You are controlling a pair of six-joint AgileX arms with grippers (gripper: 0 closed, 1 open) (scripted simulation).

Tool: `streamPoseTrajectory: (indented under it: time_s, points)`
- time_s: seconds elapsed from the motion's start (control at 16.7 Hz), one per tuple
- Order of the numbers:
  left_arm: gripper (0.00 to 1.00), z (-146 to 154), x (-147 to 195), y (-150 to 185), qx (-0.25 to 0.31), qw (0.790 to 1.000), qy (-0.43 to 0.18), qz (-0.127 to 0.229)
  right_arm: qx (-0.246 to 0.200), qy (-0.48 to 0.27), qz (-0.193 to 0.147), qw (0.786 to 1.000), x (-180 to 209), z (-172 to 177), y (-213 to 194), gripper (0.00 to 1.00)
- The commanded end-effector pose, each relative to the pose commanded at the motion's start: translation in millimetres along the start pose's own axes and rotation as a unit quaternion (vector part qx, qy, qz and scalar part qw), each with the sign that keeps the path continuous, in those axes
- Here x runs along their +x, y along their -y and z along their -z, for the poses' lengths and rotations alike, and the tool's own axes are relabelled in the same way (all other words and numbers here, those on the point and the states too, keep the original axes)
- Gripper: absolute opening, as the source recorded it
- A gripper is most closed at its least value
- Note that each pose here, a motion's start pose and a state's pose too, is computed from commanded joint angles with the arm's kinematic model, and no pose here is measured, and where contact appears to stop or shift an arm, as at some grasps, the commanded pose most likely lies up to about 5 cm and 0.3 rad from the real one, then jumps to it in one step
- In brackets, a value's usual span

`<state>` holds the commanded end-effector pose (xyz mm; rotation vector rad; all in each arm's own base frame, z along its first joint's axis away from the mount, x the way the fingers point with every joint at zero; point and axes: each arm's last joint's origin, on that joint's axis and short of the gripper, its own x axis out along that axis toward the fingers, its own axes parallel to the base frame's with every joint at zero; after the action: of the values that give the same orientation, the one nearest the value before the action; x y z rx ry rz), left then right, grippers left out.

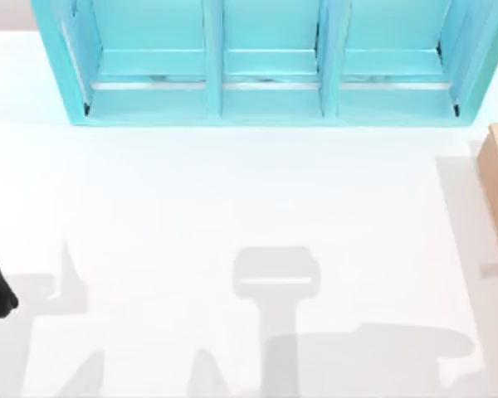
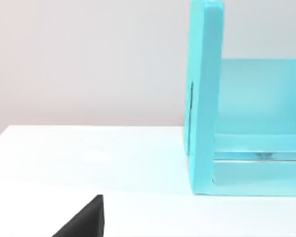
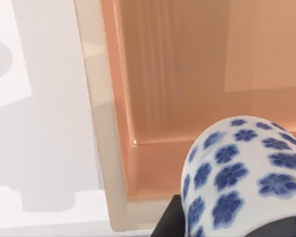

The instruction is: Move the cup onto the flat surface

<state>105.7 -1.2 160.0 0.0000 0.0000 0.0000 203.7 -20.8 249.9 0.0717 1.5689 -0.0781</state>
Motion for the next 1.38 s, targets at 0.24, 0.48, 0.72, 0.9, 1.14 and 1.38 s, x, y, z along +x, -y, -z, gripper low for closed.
streamPoseTrajectory:
  time_s: [0.24,0.48,0.72,0.9,1.14,1.38]
  points:
    - [1.0,0,0,0,0.0,1.0,0.0,0.0,0.002,-0.002,0.0,1.0,0,-2,-1,0.0]
    - [1.0,0,0,0,0.0,1.0,0.0,0.0,-0.011,0.001,0.005,1.0,-15,-26,-35,0.0]
    - [1.0,0,0,0,0.0,1.0,0.0,0.0,-0.046,0.001,0.013,0.999,-36,-53,-119,0.0]
    - [1.0,0,0,0,0.0,1.0,0.0,0.0,-0.062,-0.025,0.033,0.997,-32,-55,-200,0.0]
    - [1.0,0,0,0,0.0,1.0,0.0,0.0,-0.079,-0.058,0.081,0.992,-6,-22,-312,0.0]
    - [1.0,0,0,0,0.0,1.0,0.0,0.0,-0.083,-0.058,0.115,0.988,22,38,-396,0.0]
